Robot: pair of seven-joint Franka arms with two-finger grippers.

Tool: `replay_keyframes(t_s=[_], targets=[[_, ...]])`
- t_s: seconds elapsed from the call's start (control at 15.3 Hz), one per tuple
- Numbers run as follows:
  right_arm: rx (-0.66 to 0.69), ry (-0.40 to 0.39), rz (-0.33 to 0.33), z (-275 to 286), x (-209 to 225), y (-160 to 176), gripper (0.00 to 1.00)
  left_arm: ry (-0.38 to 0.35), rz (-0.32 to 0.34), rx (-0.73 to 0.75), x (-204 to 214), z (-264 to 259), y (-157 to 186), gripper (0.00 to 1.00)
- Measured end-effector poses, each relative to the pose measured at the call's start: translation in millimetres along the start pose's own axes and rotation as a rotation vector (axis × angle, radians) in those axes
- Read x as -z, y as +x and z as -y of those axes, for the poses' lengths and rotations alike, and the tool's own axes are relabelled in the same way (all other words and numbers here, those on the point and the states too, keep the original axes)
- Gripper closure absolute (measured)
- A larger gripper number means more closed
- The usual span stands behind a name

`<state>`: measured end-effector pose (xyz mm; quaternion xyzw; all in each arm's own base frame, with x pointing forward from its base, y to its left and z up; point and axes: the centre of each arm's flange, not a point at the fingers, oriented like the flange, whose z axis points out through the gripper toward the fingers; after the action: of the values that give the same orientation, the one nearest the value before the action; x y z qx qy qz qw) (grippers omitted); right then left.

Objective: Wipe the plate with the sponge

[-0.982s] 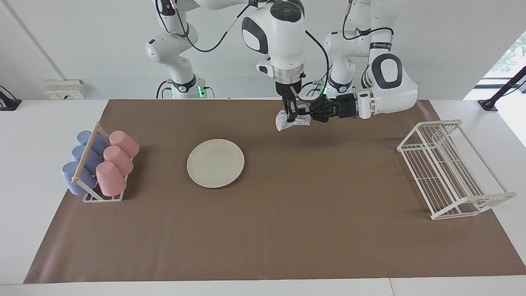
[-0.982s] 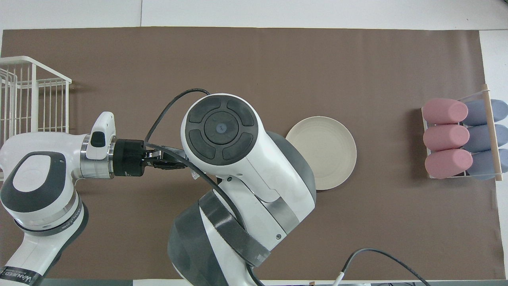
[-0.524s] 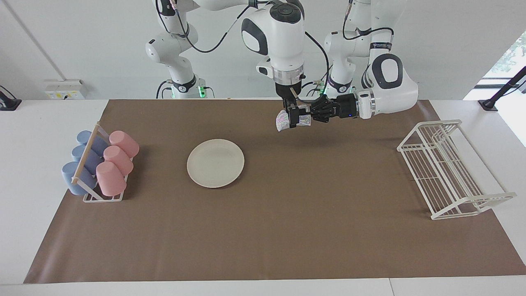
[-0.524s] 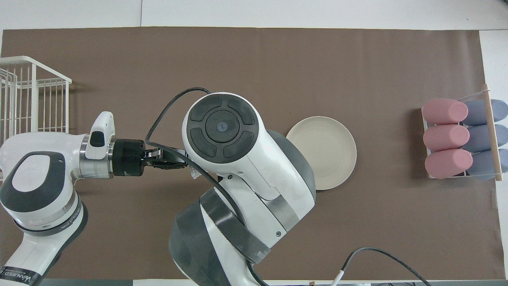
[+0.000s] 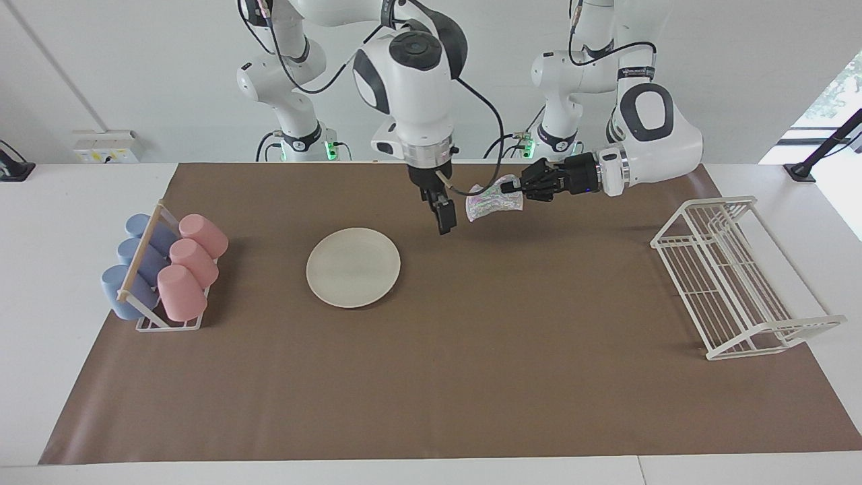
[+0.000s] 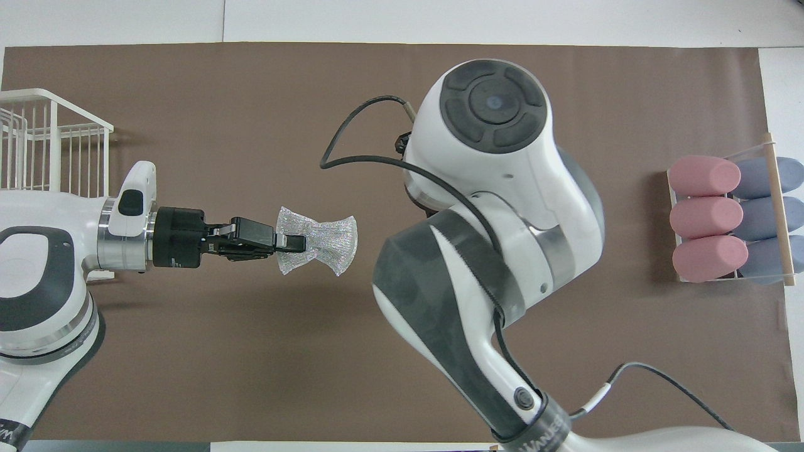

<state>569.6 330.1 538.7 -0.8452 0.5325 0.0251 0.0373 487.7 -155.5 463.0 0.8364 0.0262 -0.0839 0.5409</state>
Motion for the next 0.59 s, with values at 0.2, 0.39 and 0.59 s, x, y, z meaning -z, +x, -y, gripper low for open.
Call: replay_keyframes(t_s=[0.2,0.39,0.59], targets=[[0.223,-0.021,0.005,-14.4,26.6,75.5,0.00,0.136,-0.029,0.023,28.5,-22.0,4.7,0.93],[0.412,-0.010,0.012,-39.6,62.2,146.9,0.00,0.326,-0.061,0.033,51.6,-41.4,6.1,0.93],[0.618,0.002,-0.007,-65.7,94.5,184.4,0.00,0.539,-0.067,0.007,67.2,-49.5,5.3,0.93]])
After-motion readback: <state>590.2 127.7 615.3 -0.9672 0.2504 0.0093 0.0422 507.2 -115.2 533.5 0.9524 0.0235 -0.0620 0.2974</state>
